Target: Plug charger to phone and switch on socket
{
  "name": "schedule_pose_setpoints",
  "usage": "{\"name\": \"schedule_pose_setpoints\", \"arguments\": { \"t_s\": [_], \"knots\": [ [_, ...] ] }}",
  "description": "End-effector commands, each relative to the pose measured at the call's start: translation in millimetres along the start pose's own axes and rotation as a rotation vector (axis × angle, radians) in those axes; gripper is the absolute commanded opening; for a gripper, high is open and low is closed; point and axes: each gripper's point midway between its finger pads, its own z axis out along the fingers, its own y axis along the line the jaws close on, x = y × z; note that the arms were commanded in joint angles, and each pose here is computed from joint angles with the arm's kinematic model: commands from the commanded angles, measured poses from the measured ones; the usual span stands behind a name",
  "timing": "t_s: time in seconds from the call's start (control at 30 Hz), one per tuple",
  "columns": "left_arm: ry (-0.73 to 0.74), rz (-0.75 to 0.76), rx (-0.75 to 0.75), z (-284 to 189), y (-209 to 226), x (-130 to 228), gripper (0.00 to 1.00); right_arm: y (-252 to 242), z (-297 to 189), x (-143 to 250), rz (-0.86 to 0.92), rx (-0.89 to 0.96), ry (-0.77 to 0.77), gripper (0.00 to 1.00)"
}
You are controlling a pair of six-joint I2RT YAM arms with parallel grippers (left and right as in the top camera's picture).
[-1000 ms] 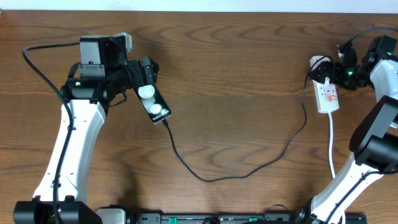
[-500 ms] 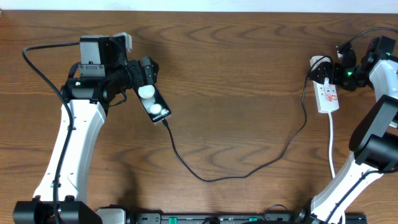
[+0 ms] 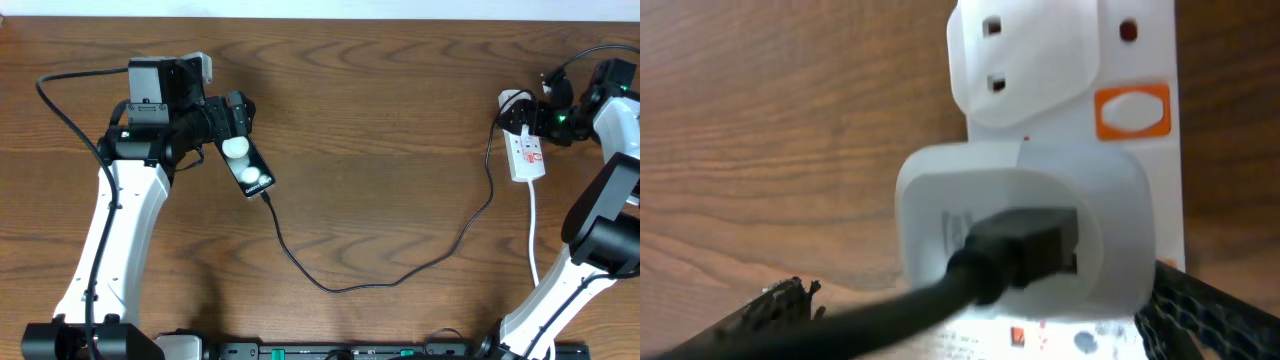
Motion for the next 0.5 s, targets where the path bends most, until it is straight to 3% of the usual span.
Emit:
{"name": "schedule_pose_setpoints", "arguments": {
  "t_s": [0.0, 0.47],
  "knots": [
    [-0.019, 0.022, 0.018, -7, -6, -5, 0.92, 19, 25, 28, 0.08, -0.103, 0.068, 0.98],
    [-0.018, 0.021, 0.018, -7, -6, -5, 0.92, 18, 30, 42, 0.099, -0.096, 0.104, 0.96]
  ]
}}
